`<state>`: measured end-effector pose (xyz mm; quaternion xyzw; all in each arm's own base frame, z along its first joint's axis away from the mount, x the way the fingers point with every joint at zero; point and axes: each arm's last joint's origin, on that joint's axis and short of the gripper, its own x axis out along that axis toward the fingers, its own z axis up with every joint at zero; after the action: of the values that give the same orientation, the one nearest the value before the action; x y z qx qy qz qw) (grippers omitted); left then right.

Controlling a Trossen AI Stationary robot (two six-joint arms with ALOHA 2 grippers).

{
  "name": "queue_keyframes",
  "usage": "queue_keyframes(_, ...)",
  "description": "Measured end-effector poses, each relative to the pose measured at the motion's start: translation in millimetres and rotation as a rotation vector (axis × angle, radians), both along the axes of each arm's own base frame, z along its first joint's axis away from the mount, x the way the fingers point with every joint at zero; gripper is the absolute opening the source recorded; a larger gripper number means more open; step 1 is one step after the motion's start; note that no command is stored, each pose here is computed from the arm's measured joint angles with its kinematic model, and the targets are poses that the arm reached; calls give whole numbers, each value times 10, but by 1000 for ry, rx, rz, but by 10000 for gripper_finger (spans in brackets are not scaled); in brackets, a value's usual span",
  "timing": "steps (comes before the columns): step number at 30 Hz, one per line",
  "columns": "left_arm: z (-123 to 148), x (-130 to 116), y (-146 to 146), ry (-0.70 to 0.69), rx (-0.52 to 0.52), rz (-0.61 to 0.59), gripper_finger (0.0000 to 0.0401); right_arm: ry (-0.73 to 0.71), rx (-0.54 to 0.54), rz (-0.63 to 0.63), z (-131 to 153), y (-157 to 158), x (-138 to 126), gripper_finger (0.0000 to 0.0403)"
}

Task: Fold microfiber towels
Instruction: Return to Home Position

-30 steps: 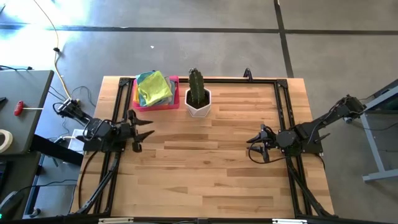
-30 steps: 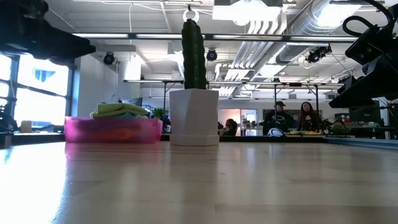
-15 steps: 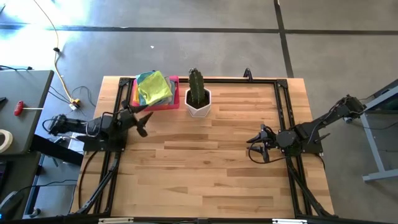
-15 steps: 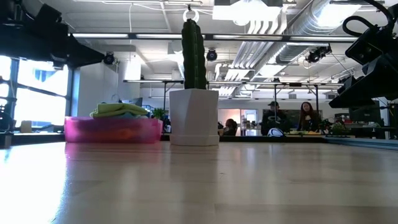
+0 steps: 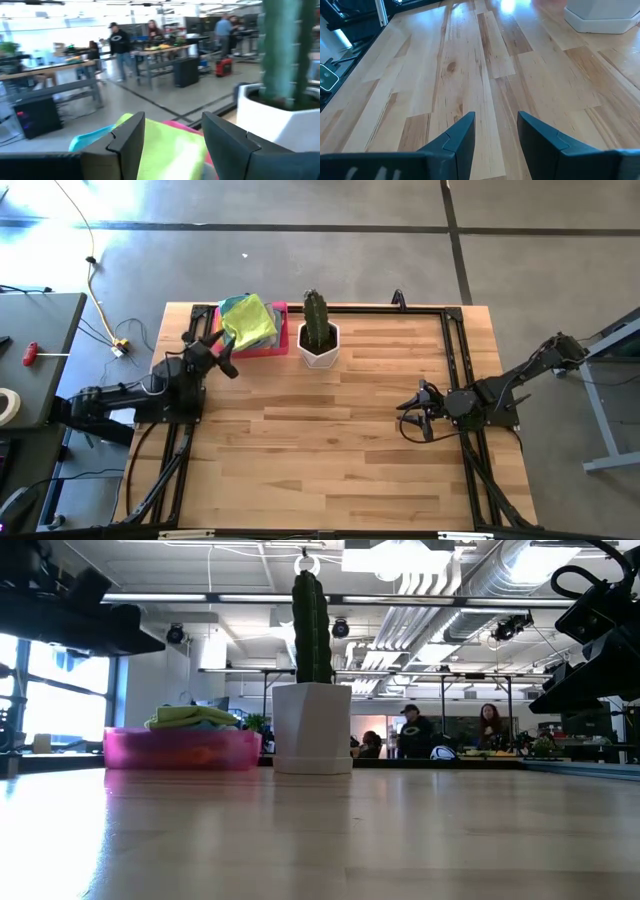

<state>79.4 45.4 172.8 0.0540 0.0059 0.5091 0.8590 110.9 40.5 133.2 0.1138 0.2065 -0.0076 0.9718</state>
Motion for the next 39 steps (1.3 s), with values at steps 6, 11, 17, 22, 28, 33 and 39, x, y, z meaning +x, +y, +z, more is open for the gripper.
queue_keyframes(6,0,-50,78,0,0,104,188,0,0,0,0,0,0,138)
queue_keyframes(11,0,-67,101,0,0,135,188,0,0,0,0,0,0,138)
queue_keyframes(17,0,-69,103,0,0,137,188,-42,20,0,45,-6,-14,138)
queue_keyframes(22,0,-68,103,0,0,136,188,-157,74,0,164,-27,-59,138)
queue_keyframes(28,0,-68,103,0,0,136,188,-258,114,-50,260,-104,-90,138)
queue_keyframes(33,-1,-68,103,0,0,135,188,-276,97,-202,269,-264,-62,138)
queue_keyframes(39,0,-68,103,0,0,134,188,-285,74,-371,269,-443,-54,138)
